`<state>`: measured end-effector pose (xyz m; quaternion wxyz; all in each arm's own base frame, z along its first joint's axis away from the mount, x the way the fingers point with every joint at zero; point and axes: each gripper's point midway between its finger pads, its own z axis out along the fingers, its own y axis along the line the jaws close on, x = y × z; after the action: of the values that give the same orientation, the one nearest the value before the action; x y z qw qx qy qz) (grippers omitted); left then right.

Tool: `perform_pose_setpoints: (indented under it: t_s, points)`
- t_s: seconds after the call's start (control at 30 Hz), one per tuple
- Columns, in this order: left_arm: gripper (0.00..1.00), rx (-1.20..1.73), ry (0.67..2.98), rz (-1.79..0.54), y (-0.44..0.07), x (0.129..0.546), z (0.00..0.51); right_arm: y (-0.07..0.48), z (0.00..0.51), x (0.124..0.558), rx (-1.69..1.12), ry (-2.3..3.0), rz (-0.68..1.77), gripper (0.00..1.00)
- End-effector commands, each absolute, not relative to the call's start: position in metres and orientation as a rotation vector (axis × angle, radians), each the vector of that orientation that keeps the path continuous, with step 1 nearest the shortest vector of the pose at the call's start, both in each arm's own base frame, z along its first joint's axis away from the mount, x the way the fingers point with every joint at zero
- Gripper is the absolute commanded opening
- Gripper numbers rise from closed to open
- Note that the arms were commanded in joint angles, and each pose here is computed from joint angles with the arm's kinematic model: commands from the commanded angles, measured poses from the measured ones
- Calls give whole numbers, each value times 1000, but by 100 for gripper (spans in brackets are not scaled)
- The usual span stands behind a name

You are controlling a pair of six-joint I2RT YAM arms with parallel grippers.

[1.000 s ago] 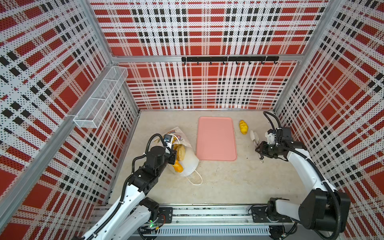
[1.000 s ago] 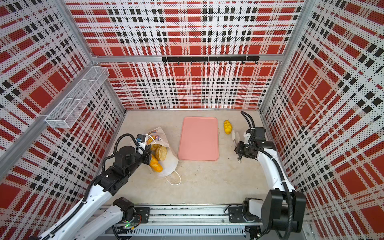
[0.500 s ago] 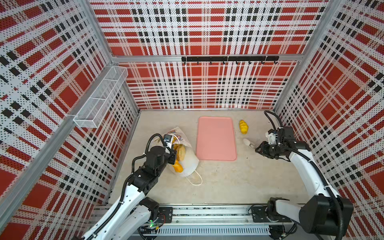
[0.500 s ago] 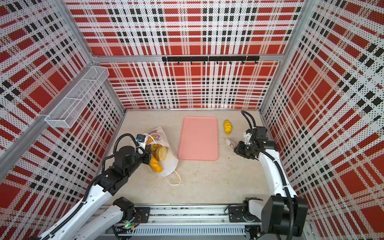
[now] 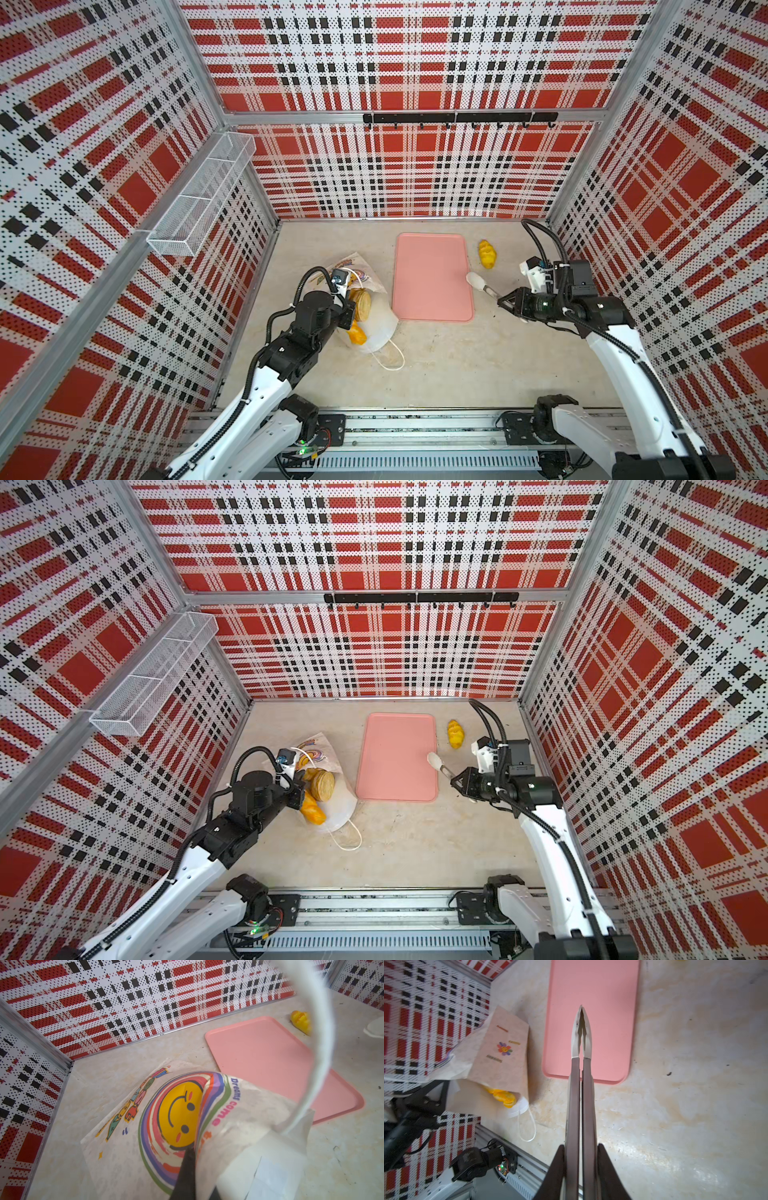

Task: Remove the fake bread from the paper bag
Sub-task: 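Swing the tongs with the right gripper toward the bag held by the left gripper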

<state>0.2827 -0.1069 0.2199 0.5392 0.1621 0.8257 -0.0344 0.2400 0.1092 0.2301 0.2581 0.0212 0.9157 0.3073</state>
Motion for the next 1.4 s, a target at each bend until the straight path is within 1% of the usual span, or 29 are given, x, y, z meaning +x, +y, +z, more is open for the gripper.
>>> perform_pose_setpoints:
  t_s: [0.0, 0.07, 0.3, 0.37, 0.43, 0.5, 0.63, 0.73, 0.9, 1.0, 1.07, 1.13, 1.37]
  points:
    - [0, 416, 1910, -99, -114, 285, 240, 142, 256, 219, -26, 2395, 996, 0]
    - [0, 419, 1909, -101, -115, 286, 241, 165, 261, 205, -80, 2376, 1069, 0]
    - [0, 403, 1937, -111, -117, 289, 237, 231, 272, 169, -236, 2320, 1212, 0]
    - [0, 386, 1940, -122, -117, 289, 238, 253, 264, 160, -294, 2333, 1219, 0]
    - [0, 371, 1945, -128, -116, 289, 237, 273, 248, 156, -349, 2359, 1198, 2]
    - [0, 357, 1946, -138, -116, 289, 236, 293, 234, 157, -392, 2375, 1212, 2]
    - [0, 336, 1952, -151, -115, 287, 233, 326, 229, 171, -400, 2342, 1253, 5]
    - [0, 323, 1944, -158, -114, 285, 233, 337, 228, 188, -342, 2320, 1157, 9]
    - [0, 304, 1934, -170, -113, 283, 230, 357, 223, 203, -279, 2299, 1065, 10]
    - [0, 306, 1932, -174, -113, 282, 228, 370, 224, 206, -268, 2297, 1081, 17]
    - [0, 307, 1927, -177, -113, 281, 227, 375, 224, 208, -266, 2306, 1058, 24]
    - [0, 308, 1921, -184, -113, 281, 226, 380, 222, 210, -270, 2318, 1030, 25]
    - [0, 298, 1911, -223, -118, 281, 227, 396, 221, 214, -291, 2366, 936, 35]
